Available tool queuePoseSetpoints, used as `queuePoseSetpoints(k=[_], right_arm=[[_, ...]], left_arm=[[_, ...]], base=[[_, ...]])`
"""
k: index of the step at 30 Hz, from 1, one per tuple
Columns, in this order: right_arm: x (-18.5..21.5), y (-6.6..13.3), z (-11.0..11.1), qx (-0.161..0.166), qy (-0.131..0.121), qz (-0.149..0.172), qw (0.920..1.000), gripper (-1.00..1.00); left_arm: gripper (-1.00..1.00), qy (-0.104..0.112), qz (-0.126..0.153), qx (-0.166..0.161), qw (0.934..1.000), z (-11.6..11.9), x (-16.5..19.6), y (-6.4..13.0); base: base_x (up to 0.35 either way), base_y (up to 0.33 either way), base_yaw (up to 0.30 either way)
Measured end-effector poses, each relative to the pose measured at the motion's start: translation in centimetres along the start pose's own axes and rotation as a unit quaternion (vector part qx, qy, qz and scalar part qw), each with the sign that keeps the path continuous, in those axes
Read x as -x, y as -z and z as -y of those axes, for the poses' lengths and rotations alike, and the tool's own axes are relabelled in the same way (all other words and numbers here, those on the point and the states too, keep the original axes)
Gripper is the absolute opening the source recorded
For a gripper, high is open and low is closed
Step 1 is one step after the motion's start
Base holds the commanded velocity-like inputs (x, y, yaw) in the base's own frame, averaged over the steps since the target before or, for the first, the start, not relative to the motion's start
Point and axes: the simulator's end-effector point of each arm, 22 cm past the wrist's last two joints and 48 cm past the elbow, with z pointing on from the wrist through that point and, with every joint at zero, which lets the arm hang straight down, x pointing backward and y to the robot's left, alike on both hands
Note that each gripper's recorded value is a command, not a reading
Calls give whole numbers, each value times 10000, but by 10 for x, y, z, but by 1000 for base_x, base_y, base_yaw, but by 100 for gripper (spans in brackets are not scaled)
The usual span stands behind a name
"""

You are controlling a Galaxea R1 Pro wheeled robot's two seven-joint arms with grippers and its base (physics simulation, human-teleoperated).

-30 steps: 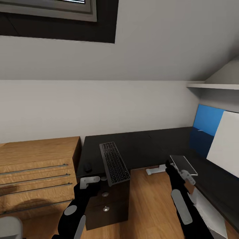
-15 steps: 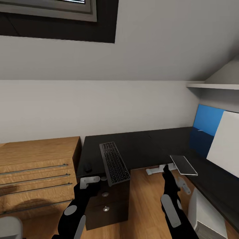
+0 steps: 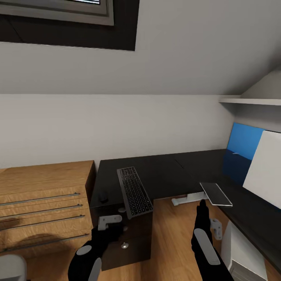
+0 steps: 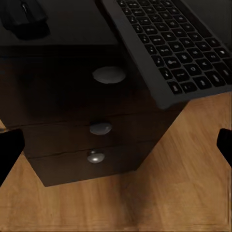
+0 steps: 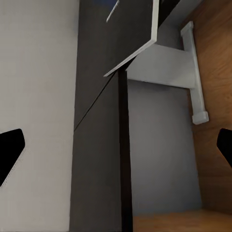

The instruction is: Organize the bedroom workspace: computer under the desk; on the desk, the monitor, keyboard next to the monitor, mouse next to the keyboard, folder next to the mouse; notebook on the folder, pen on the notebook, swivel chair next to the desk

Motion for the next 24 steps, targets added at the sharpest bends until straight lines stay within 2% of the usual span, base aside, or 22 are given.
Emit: queuePoseSetpoints(k=[5,8,12,15,16,18,22,24], right_arm=[[1,0,-5,108,-33,11,9999,100],[1,0,-6,132,-33,16,9999,100],[2,-1,-6,148,-28,23,9999,100],[3,-1,-7,152,-27,25,9999,100],[3,-1,-7,152,-26,25,9999,100],[3,-1,-6,151,-28,30,9999,100],[5,-2,-6,153,-23,40,9999,100],[8,-3,-6,150,-21,65,9999,100]], left_arm=[[100,229,-245,-277,9991,14,-11,1],[100,254,-362,-449,9980,22,-16,2],[100,283,-454,-1101,9925,49,-19,7],[100,267,-487,-1746,9831,68,-21,14],[100,251,-493,-1866,9809,71,-21,16],[100,216,-516,-2390,9694,82,-22,25],[100,384,-511,-2932,9539,97,-19,37],[100,464,-508,-3046,9500,96,-18,40]], base=[[0,0,0],[0,0,0],[0,0,0],[0,0,0],[0,0,0],[0,0,0],[0,0,0],[0,0,0]])
